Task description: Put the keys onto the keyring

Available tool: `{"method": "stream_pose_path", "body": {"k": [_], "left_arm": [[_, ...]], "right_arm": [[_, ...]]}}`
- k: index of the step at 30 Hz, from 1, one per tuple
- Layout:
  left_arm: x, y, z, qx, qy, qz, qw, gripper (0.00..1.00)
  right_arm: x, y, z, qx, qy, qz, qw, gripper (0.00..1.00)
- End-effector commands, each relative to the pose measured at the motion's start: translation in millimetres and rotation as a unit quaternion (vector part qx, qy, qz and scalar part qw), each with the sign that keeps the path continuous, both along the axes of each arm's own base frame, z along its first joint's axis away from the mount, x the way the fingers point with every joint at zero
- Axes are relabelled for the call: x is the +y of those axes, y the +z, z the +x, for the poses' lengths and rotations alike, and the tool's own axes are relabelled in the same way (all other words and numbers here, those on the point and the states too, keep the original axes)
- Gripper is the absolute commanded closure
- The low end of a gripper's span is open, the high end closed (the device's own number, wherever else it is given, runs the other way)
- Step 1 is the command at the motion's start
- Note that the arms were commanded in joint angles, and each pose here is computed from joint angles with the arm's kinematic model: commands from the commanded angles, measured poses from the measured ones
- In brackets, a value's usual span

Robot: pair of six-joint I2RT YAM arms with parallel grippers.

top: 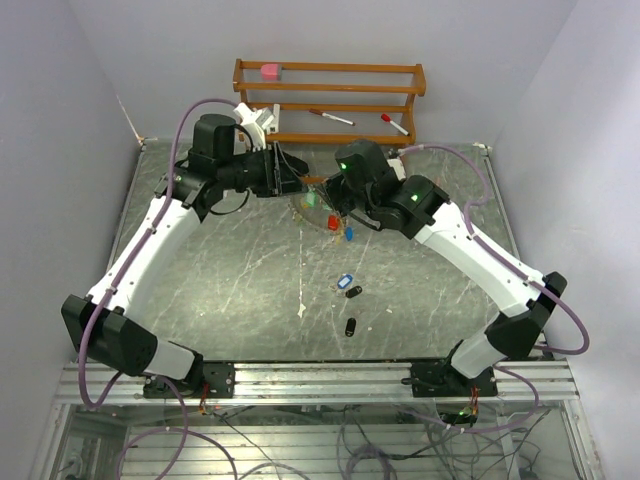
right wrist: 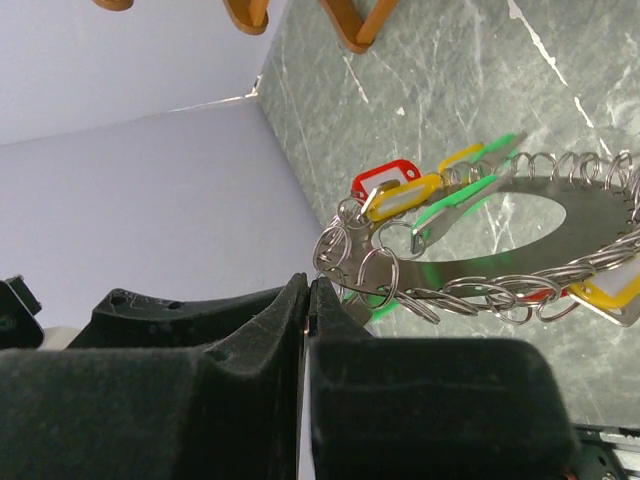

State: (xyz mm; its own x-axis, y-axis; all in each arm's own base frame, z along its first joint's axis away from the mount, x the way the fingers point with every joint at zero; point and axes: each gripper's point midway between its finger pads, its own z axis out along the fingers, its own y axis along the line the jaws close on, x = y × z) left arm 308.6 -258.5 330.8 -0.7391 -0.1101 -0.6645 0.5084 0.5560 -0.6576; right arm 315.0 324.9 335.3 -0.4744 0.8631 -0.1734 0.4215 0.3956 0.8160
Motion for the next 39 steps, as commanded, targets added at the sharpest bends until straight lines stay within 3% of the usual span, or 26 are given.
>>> {"method": "stream_pose_path", "body": {"k": [1,12,17,23,26,34,39], "left_arm": [[1,25,10,-0.026,0.002,-0.024,0.999,0.62],[-3,21,10,-0.017,-0.001,-0.038,0.999,0.66],[-2,21,9,-0.022,-0.002,-0.032,0.999,0.8],[-2,24,6,-0.029,-0.011,-0.038,0.999,0.88],[-2,24,4,-0.031,-0.014,-0.036,0.999,0.87],[0,23,-1,-0.03,-0.02,-0.03,0.999,0.69],[-1,25,-3,-0.031,-0.022,-0.037,0.999,0.76]], "right_arm": [[-2,30,-3,-0.035,-0.001,0.04,0.999,1.0],[4,32,-1,-0.036,0.006,0.046,0.998,1.0],[6,30,-1,-0.033,0.009,0.048,0.998,1.0],[11,27,-1,-0.025,0.011,0.054,0.998,1.0],[12,28,0,-0.025,0.011,0.054,0.998,1.0],[13,27,0,-0.023,0.012,0.056,0.998,1.0],[13,26,-1,-0.023,0.012,0.058,0.998,1.0]]}}
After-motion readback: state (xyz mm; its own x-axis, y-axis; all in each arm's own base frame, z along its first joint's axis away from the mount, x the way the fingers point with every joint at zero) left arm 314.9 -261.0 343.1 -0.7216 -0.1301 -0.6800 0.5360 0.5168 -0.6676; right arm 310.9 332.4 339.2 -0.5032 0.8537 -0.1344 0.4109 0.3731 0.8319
